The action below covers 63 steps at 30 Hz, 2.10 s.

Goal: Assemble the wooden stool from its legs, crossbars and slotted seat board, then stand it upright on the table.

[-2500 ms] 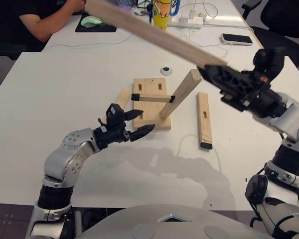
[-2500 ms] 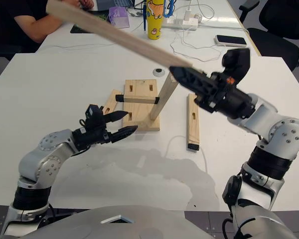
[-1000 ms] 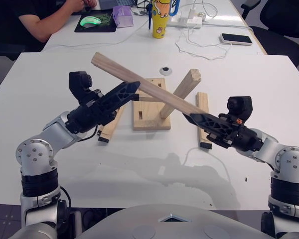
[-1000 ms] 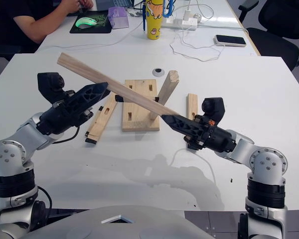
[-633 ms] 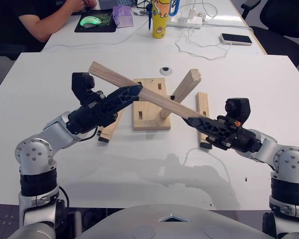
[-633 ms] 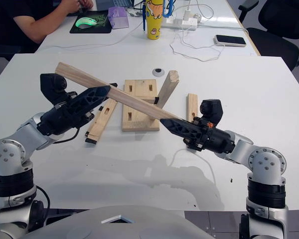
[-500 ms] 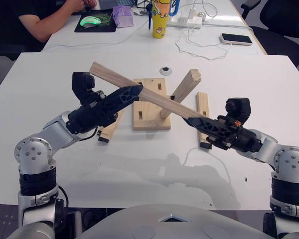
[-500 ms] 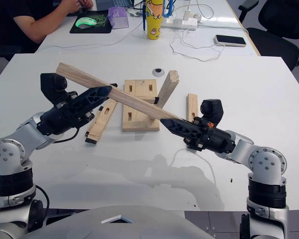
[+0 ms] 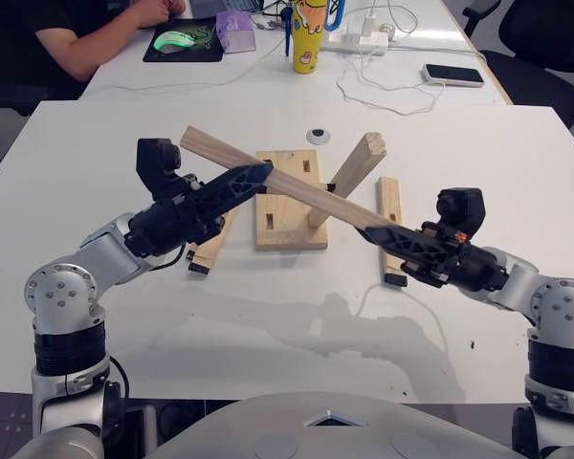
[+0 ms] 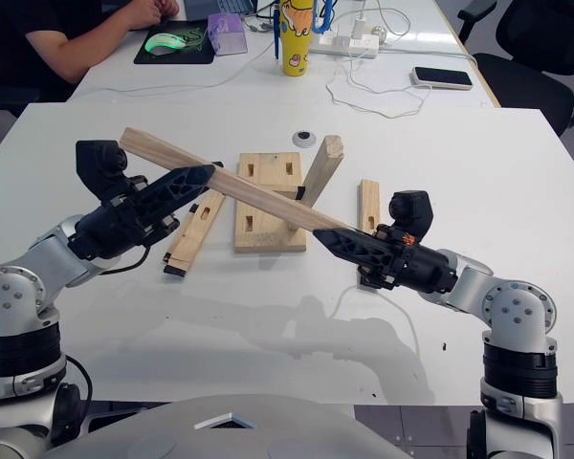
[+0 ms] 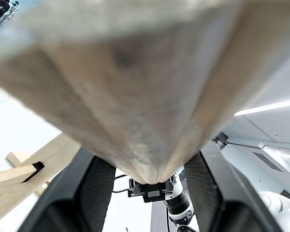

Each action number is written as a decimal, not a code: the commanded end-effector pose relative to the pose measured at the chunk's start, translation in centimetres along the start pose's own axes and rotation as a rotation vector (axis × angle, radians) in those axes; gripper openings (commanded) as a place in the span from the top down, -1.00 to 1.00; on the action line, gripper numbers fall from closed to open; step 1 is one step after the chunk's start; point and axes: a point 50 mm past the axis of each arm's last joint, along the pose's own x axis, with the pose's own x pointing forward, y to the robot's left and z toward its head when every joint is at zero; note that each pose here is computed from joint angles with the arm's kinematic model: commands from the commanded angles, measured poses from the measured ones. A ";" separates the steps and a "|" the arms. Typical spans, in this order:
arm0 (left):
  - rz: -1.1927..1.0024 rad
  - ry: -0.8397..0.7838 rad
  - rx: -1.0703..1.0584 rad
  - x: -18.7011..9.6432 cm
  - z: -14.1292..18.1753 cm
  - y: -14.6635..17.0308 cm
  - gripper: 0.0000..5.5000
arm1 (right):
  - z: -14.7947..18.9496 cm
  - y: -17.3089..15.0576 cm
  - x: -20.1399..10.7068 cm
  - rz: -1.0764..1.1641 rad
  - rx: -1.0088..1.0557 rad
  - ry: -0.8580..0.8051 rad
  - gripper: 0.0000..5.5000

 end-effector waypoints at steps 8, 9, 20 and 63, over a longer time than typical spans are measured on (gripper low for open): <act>0.063 -0.041 0.079 -1.3 1.8 0.4 0.26 | -1.0 -0.5 -1.8 -0.087 0.049 0.067 -0.09; 0.078 -0.035 0.093 -1.6 2.0 0.4 0.26 | -1.2 -0.5 -2.1 -0.111 0.033 0.082 -0.15; 0.282 0.193 0.291 -7.2 5.9 -0.7 0.26 | -5.3 -5.4 -2.5 -0.460 -0.451 0.432 -0.33; 0.495 0.336 0.849 -6.3 8.3 3.2 0.26 | -6.5 -8.7 1.7 -0.732 -0.603 -0.017 0.14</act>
